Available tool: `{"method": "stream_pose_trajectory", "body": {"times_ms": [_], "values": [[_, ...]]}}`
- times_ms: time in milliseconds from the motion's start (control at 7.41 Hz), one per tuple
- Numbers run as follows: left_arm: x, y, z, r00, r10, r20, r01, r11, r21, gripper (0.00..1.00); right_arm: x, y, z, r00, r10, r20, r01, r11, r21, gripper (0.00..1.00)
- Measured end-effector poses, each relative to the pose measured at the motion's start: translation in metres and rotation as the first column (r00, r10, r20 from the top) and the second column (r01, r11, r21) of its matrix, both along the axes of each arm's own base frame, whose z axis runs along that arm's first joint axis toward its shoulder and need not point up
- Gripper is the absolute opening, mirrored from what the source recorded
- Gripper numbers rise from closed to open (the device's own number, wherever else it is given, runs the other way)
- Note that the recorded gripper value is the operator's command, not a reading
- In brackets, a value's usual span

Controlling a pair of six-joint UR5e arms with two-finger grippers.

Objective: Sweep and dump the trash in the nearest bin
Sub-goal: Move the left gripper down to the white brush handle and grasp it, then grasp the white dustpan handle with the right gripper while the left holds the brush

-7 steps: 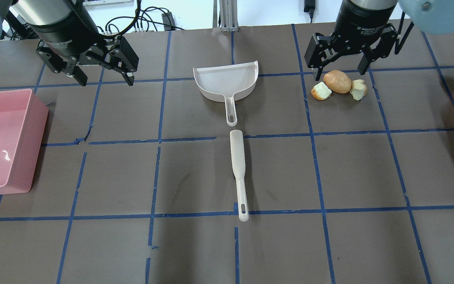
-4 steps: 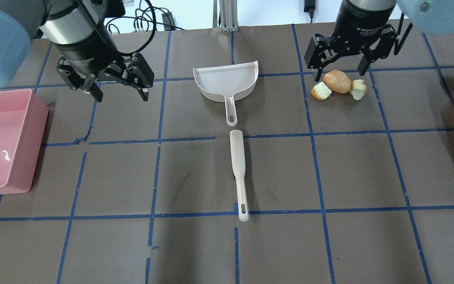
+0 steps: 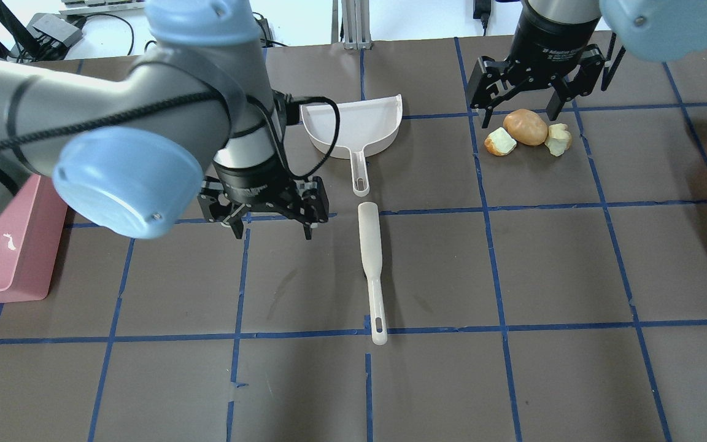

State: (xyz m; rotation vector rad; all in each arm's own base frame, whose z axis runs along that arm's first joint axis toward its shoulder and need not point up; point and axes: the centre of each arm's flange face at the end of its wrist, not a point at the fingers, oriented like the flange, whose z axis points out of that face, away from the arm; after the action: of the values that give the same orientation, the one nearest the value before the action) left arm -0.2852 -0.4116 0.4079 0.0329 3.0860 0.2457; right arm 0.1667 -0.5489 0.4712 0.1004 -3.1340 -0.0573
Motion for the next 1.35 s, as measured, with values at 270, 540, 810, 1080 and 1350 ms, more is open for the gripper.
{"method": "stream_pose_trajectory", "body": {"times_ms": [270,540,810,1080,1350], "values": [[-0.050,0.028,-0.062,1.000,0.011,0.008,-0.011,1.000,-0.024,0.97,0.039,-0.032,-0.027,1.000,0.011,-0.008,-0.011,1.000,-0.009,1.00],[-0.090,0.041,-0.127,0.999,-0.035,-0.002,0.035,0.998,-0.051,0.93,0.088,-0.067,-0.066,0.999,0.044,-0.003,-0.044,0.999,-0.031,1.00],[-0.108,0.050,-0.164,0.998,-0.067,0.002,0.067,0.997,-0.044,0.89,0.137,-0.088,-0.121,0.999,0.053,0.002,-0.053,0.997,-0.054,1.00],[-0.116,0.052,-0.179,0.997,-0.081,-0.009,0.080,0.995,-0.062,0.86,0.174,-0.092,-0.169,0.999,0.038,0.005,-0.038,0.998,-0.055,1.00],[-0.118,0.053,-0.180,0.996,-0.085,-0.014,0.083,0.994,-0.071,0.82,0.202,-0.088,-0.201,0.999,0.034,0.014,-0.033,0.998,-0.055,0.99]]}}
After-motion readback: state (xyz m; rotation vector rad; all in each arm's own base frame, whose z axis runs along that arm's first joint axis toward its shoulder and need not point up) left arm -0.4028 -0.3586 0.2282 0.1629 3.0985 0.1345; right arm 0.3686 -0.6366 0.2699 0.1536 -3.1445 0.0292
